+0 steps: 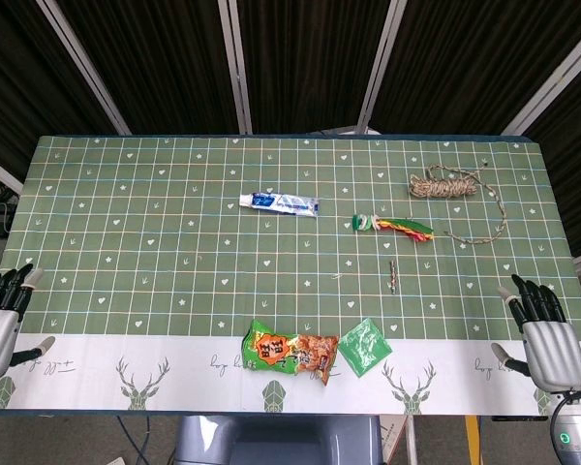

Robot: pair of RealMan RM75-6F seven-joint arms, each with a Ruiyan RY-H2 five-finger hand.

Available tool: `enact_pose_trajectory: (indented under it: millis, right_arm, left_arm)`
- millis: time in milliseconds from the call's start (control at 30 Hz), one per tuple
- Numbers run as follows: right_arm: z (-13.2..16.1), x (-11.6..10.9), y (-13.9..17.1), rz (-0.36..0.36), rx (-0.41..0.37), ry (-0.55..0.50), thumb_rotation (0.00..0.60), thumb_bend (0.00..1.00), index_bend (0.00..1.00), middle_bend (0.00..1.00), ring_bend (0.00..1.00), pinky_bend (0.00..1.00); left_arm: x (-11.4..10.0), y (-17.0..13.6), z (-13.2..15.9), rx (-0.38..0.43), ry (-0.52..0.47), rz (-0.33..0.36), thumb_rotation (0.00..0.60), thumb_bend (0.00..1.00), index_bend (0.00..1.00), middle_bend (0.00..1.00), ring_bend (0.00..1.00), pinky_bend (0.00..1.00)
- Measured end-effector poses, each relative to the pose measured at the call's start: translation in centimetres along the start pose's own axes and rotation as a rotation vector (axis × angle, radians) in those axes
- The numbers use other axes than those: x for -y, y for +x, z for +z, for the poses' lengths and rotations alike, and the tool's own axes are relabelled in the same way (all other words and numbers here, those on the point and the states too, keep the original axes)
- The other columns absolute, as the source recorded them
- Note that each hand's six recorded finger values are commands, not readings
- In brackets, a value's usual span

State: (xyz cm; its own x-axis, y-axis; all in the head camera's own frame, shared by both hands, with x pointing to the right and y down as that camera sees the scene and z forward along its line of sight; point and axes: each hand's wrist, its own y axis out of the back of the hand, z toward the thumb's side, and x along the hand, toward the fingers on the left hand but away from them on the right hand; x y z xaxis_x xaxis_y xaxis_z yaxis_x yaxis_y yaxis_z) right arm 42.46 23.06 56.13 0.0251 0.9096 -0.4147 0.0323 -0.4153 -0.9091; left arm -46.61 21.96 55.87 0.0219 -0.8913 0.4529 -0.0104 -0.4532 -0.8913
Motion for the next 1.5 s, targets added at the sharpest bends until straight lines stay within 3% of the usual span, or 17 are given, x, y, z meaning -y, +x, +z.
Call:
enact_pose_trajectory:
  millis: [133, 300, 967, 1200, 1500]
  right_arm:
    - [0.0, -0.1, 0.0, -0.009, -0.001, -0.001, 0.600, 0.12, 0.12, 0.00, 0.00, 0.06]
    - [0.1, -0.3, 0.1, -0.021, -0.001, -0.006, 0.600, 0.12, 0.00, 0.00, 0.00, 0.05]
    - [0.2, 0.0, -0.4, -0.012, 0.006, -0.023, 0.600, 0.12, 0.00, 0.00, 0.00, 0.03]
    - [1.2, 0.3, -2.7, -0.011, -0.003, -0.004, 0.600, 0.10, 0.00, 0.00, 0.00, 0.03]
    - [4.2, 3.2, -8.6, 0.019, -0.019, 0.061, 0.600, 0.10, 0.00, 0.00, 0.00, 0.03]
  left_arm:
    - [-0.1, 0.0, 0.0, 0.001, -0.001, 0.004, 0.600, 0.11, 0.00, 0.00, 0.00, 0.00]
    - [-0.1, -0.1, 0.1, -0.002, -0.005, 0.007, 0.600, 0.11, 0.00, 0.00, 0.00, 0.00]
    - [-0.1, 0.1, -0.1, -0.021, -0.011, 0.003, 0.600, 0.11, 0.00, 0.00, 0.00, 0.00]
    - [-0.1, 0.3, -0.3, -0.030, -0.030, 0.008, 0.600, 0.11, 0.00, 0.00, 0.00, 0.00]
    - [0.2, 0.3, -0.2, -0.030, -0.031, 0.001, 0.600, 0.11, 0.00, 0.00, 0.00, 0.00]
